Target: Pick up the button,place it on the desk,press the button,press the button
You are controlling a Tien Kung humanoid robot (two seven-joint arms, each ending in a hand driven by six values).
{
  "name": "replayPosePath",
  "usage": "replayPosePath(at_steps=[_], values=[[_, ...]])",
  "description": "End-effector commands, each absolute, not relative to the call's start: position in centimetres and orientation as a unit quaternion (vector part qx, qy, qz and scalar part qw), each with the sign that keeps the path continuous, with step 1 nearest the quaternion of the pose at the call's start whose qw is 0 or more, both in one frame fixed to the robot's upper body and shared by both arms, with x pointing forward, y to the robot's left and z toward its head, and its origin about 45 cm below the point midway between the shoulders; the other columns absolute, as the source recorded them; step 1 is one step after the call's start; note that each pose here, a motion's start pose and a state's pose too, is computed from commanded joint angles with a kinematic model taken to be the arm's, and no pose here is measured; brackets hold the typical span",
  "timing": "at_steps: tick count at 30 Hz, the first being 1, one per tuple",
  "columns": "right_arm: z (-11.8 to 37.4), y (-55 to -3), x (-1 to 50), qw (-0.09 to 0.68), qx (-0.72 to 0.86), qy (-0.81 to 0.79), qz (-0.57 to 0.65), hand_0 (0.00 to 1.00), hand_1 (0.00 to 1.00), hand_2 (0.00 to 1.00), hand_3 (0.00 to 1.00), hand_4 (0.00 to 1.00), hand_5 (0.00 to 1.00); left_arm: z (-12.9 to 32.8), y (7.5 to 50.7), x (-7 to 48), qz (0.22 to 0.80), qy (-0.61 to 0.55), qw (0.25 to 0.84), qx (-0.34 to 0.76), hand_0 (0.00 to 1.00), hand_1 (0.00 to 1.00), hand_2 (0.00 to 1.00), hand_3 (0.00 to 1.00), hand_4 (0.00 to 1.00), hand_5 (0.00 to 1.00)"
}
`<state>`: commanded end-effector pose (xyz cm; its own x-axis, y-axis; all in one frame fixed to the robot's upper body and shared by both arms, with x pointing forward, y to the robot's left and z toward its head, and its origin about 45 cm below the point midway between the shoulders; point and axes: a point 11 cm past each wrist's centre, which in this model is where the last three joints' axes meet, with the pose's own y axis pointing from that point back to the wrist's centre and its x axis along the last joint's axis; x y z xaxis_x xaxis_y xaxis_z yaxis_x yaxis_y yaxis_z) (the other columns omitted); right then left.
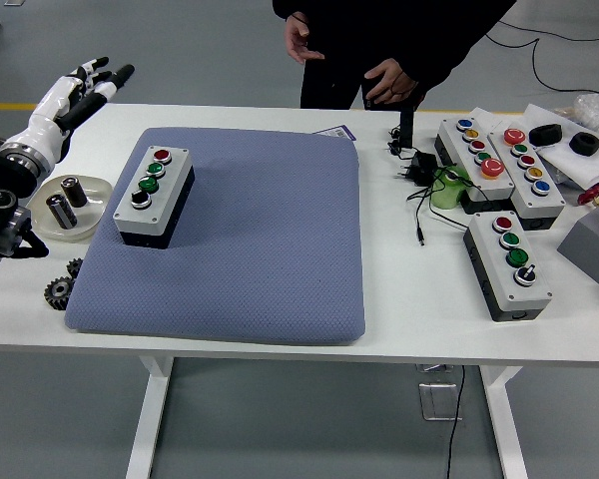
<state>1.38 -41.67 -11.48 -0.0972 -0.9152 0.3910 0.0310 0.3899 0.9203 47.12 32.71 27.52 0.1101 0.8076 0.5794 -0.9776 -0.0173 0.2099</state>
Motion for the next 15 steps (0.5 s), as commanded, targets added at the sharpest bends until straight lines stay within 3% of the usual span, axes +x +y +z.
replayPosePath(at_steps=[6,15], values=[[-11.5,-41.7,1.3,0.568,0.361,-0.611,-0.417,0.796,0.775,0.769,0.614,0.249,0.187,25.3,31.2,46.9,0.6,-0.188,0.655,0.419,0.998,0.998,0.998,0.998,0.998,0.711],[-11.4,-41.8,1.2,0.568,0.361,-0.612,-0.416,0.796,0.775,0.769,0.614,0.248,0.186,23.9,31.4,47.1,0.564,-0.278,0.546,0.554,0.998,0.998,0.998,0.998,0.998,0.703]])
